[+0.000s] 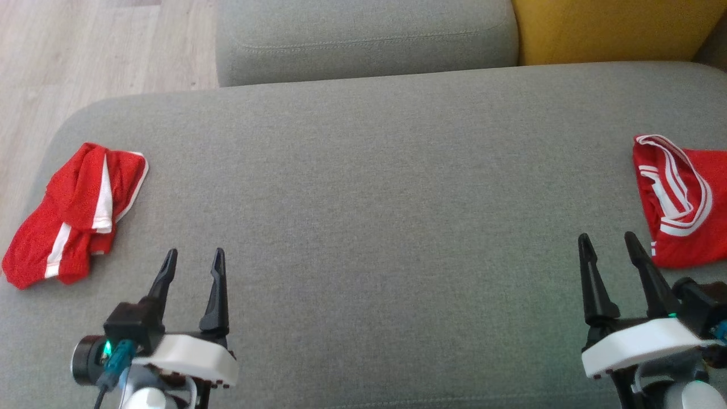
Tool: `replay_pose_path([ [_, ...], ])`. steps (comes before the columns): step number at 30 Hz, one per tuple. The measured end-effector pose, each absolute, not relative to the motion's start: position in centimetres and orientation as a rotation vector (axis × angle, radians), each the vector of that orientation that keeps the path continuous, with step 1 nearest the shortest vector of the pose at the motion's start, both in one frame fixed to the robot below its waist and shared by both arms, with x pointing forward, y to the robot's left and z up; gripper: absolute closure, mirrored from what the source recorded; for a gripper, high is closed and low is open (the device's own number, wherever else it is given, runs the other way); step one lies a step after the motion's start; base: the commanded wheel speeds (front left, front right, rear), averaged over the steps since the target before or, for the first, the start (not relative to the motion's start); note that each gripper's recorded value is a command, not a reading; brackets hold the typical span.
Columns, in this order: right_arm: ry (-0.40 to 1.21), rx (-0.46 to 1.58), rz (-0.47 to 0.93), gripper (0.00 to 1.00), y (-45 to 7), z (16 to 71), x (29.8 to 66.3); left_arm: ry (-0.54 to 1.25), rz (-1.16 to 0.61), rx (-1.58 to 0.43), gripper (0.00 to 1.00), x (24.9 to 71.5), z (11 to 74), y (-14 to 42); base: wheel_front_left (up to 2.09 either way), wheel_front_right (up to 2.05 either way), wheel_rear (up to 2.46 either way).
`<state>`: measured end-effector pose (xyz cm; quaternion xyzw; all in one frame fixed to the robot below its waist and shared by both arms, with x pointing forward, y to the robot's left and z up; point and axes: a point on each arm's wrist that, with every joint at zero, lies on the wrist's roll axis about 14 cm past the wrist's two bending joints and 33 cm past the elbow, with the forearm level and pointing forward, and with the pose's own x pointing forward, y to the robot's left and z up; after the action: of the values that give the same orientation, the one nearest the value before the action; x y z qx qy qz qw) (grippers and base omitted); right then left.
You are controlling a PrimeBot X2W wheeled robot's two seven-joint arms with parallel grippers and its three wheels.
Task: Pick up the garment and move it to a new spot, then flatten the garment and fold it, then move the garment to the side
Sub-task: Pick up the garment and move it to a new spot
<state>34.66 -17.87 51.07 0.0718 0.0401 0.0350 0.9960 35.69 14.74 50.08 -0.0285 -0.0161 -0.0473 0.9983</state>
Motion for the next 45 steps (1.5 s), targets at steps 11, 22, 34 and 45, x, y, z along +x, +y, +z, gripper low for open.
replay_pose_path([
  [11, 0.085, 0.135, 0.075, 0.00, -17.7, 51.0, 34.8, -0.017, -0.100, -0.054, 0.00, 35.5, 49.6, 14.5, 0.00, 0.00, 0.00],
  [22, 0.103, 0.127, 0.126, 0.00, -16.1, 50.6, 36.3, -0.030, -0.040, -0.051, 0.00, 35.4, 50.0, 16.4, 0.00, 0.00, 0.00],
  [34, 0.116, 0.104, 0.323, 0.00, -9.6, 50.9, 39.1, -0.053, 0.164, -0.046, 0.00, 32.9, 50.7, 22.8, 0.00, 0.00, 0.00],
  [45, 0.133, 0.091, 0.476, 0.00, -4.1, 50.7, 40.4, -0.104, 0.278, -0.047, 0.00, 30.4, 52.3, 25.9, 0.00, 0.00, 0.00],
])
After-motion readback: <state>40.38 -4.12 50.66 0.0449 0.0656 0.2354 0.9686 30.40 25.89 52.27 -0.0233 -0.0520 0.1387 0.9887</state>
